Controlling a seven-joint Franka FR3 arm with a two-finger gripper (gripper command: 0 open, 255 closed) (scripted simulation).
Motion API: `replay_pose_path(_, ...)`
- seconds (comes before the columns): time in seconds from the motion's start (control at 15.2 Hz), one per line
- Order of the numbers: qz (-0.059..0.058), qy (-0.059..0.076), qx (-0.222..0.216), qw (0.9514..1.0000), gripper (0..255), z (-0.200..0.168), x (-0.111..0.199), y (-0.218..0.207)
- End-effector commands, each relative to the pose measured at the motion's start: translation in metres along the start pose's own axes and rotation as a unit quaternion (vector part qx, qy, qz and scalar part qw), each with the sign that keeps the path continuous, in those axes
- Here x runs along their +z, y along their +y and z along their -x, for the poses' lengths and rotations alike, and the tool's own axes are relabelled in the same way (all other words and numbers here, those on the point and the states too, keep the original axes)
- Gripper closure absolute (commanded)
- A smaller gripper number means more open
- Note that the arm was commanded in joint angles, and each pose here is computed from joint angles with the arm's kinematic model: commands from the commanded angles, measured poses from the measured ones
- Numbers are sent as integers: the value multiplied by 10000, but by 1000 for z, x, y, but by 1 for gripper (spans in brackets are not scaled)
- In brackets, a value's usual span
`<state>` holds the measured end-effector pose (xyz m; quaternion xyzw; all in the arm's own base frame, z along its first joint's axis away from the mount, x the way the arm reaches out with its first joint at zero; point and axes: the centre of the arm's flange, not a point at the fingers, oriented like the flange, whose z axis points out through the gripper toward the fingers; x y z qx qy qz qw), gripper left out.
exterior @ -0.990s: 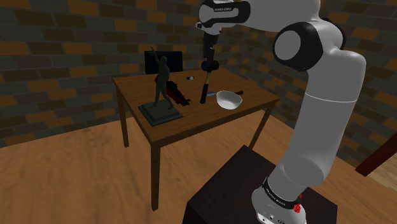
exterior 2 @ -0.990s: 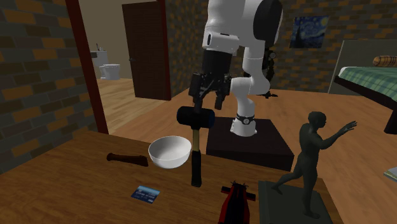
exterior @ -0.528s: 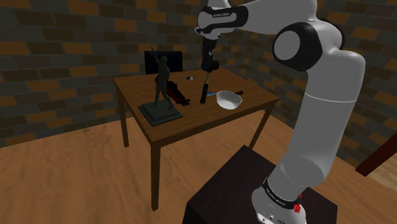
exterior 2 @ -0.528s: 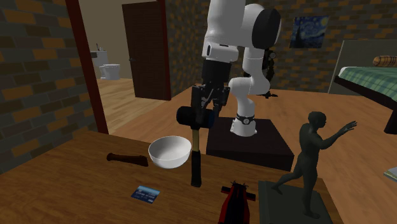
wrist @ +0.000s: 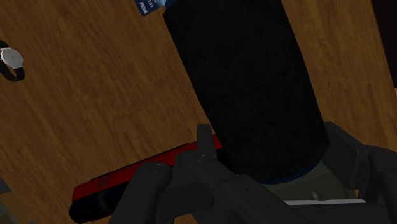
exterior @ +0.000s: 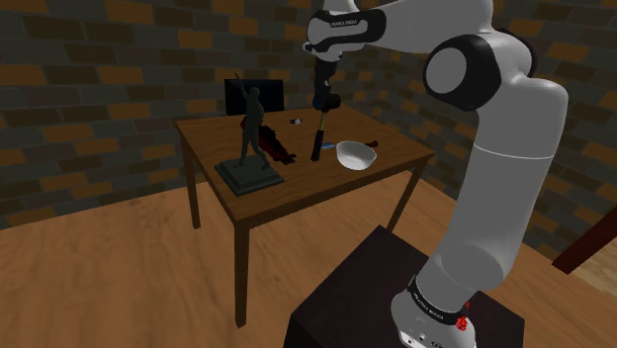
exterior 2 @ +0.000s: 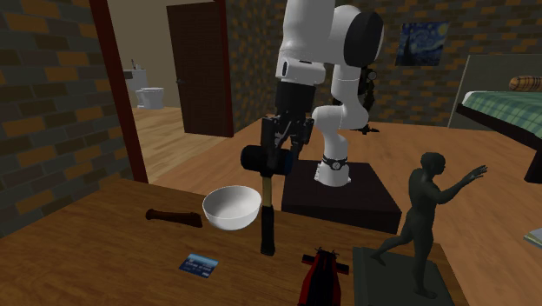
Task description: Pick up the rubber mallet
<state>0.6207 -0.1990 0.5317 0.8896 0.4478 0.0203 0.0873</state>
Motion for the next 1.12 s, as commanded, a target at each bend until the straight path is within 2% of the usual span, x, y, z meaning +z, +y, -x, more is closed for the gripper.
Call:
replay_pose_path(0.0,-11,-4,0,10000,255,0,-4,0)
replay_pose_path(0.92,-11,-4,0,10000,255,3,-77,13)
replay_pose_path(1.06,-11,-4,0,10000,255,3,-78,13)
